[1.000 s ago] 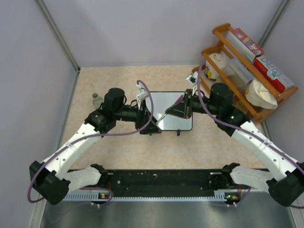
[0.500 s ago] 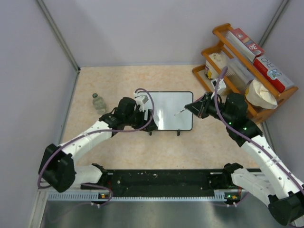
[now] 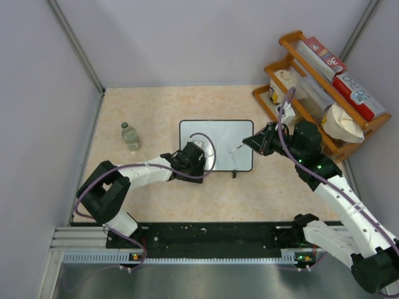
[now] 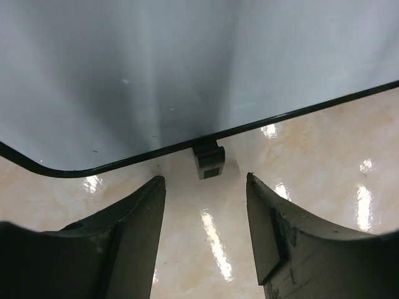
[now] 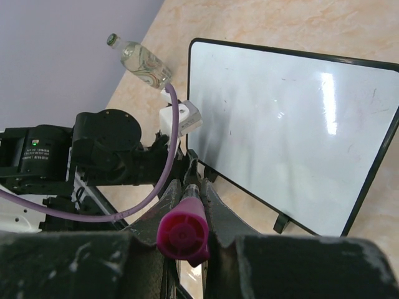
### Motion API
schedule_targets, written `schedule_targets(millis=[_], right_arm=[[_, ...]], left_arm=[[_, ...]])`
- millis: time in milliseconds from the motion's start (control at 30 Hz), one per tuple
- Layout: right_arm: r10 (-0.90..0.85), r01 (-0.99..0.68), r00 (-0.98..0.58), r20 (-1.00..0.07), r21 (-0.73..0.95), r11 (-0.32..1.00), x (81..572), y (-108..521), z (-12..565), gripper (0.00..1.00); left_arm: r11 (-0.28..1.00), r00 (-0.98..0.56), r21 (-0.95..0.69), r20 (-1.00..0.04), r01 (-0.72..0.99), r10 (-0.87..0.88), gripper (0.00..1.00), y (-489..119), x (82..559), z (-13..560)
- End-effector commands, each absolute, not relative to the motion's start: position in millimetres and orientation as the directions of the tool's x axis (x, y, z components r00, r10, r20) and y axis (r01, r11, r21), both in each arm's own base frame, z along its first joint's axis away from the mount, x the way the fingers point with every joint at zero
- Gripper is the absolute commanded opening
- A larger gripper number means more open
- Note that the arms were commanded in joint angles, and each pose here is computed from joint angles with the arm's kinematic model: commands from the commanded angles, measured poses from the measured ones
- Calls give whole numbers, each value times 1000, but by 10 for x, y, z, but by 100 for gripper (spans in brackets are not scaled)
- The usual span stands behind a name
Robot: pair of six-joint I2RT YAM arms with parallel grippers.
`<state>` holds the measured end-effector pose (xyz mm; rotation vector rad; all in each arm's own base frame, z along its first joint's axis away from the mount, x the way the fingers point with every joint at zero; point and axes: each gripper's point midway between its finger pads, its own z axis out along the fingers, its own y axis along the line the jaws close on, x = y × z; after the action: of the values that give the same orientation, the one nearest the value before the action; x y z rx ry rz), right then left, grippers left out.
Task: Write a sentence on the whiteboard
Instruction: Pick up the whiteboard stand from the center of the board, then move the whiteboard stand to the center of the board.
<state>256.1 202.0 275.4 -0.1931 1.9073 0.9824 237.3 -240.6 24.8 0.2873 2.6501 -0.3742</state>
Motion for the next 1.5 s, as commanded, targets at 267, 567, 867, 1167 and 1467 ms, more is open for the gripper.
schedule_targets(millis=[267,567,867,1167,1467], right_arm=[[256,-514,-518,-816,536,669,2615,1992,2786,0],[252,-518,-528,-811,542,661,2603,2011,2773,0],[254,-510,-532,-808,545,665,2578,1992,2722,0],[251,-508,-539,-804,547,665,2542,1982,2662,0],[259,-498,-539,-801,551,670,2506,1953,2617,0]], left_arm=[[974,-841,-136,-535,182,83,47,-2258,2537,58],[972,-843,-128,-528,199,103,22,-2315,2530,-19],[975,-871,-149,-485,167,75,0,-2313,2203,54],[980,-898,-139,-434,140,66,0,-2422,1823,84],[979,-912,-156,-405,133,60,10,-2638,1619,97]])
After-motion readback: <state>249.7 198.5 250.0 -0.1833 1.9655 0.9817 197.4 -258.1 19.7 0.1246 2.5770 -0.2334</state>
